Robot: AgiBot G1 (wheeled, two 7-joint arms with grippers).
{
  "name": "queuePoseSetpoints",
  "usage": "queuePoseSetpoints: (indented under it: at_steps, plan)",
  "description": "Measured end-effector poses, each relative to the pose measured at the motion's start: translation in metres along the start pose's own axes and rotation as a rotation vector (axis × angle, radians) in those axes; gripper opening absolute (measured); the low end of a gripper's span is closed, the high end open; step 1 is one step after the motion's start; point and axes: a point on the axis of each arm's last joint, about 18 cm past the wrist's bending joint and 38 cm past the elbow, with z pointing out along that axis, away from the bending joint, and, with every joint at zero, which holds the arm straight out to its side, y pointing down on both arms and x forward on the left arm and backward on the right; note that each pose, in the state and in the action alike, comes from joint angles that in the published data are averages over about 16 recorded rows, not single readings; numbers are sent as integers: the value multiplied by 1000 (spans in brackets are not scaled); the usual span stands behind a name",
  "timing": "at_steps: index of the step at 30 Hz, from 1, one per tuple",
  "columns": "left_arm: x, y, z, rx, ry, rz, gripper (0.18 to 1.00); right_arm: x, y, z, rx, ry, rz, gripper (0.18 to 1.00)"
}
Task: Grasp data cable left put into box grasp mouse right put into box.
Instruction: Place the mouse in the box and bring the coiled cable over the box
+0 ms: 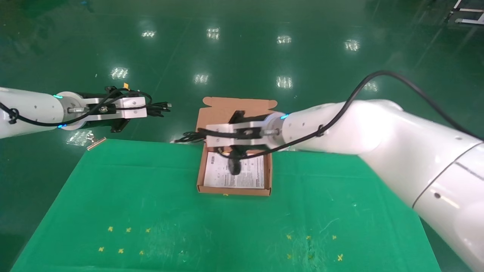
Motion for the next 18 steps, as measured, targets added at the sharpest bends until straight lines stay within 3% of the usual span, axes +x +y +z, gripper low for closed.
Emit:
queuePoseSetpoints:
  at_steps: [18]
  plan:
    - [0,0,-1,-1,-1,0,256,-38,46,15,-92,-33,209,213]
